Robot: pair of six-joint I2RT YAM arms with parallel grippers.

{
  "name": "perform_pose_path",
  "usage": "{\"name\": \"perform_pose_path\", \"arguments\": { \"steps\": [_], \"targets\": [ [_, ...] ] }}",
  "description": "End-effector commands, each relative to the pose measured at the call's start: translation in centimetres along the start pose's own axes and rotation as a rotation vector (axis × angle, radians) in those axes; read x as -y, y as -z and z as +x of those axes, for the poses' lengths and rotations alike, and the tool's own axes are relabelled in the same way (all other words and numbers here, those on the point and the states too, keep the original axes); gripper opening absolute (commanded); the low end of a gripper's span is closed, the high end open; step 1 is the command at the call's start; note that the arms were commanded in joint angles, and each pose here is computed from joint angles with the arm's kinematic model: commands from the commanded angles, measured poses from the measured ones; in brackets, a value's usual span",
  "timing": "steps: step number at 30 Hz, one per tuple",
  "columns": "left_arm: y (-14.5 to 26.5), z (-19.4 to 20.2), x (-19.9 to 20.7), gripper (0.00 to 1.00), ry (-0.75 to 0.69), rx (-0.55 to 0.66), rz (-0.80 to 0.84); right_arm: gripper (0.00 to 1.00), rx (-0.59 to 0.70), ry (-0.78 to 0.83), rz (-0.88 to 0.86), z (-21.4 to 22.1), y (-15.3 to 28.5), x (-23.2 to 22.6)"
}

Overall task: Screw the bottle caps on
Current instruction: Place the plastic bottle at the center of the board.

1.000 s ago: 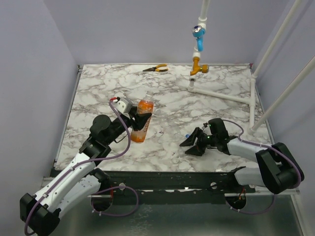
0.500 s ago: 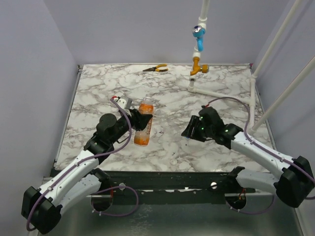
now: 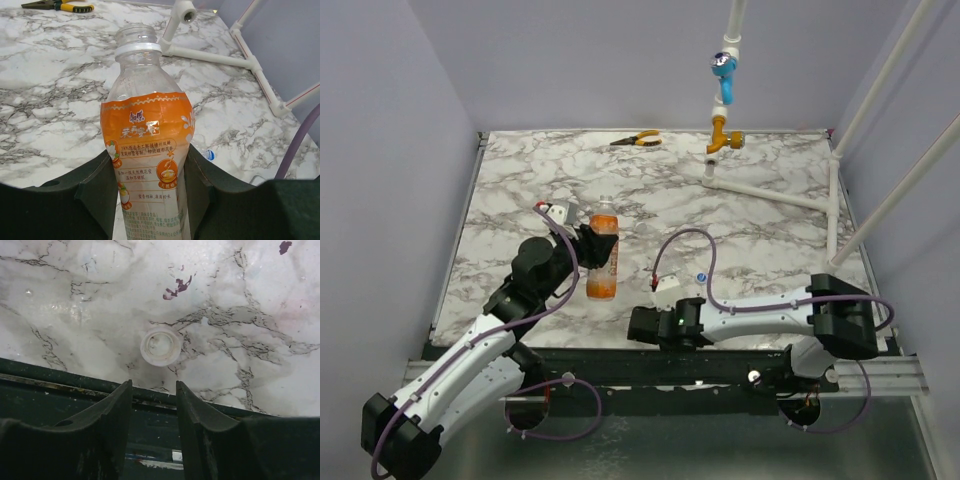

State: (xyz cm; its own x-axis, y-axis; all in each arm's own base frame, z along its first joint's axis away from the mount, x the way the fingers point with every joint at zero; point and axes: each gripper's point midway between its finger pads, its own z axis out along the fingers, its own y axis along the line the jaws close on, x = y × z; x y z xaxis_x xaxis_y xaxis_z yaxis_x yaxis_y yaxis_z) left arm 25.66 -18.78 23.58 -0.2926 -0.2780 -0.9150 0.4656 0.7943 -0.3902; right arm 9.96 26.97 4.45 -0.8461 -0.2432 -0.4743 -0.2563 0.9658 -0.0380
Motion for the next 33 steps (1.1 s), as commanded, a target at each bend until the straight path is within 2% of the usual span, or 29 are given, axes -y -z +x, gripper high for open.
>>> {"name": "perform_pose_path", "arguments": {
  "steps": [1,7,10,16,22,28,33],
  "targets": [
    [0.0,0.6,-0.9,0.06,-0.004,-0.013,-0.039,0.44,0.063,0.029,0.158,-0.4,-0.7,1.2],
    [0.0,1.3,-1.5,0.06,0.022,-0.023,-0.064,0.47,0.102,0.054,0.097,-1.5,-1.2,-0.2],
    [-0.2,2.2,-2.8,0.06,0.068,-0.037,-0.135,0.47,0.12,0.087,0.048,-2.3,-1.5,-1.6],
    [-0.9,5.1,-6.3,0.09,0.137,-0.095,-0.327,0.4,0.107,0.118,-0.012,-2.2,-2.5,-3.6],
    [-2.3,8.1,-7.9,0.12,0.153,-0.171,-0.399,0.33,0.063,0.041,-0.054,-1.6,-3.6,-1.7],
    [-3.3,10.6,-9.2,0.22,0.157,-0.227,-0.453,0.27,0.043,0.019,-0.125,-1.1,-3.6,-2.2],
    [-3.7,12.1,-10.1,0.41,0.164,-0.249,-0.48,0.12,0.004,-0.016,-0.163,-0.1,-3.6,-1.9]
  ]
}}
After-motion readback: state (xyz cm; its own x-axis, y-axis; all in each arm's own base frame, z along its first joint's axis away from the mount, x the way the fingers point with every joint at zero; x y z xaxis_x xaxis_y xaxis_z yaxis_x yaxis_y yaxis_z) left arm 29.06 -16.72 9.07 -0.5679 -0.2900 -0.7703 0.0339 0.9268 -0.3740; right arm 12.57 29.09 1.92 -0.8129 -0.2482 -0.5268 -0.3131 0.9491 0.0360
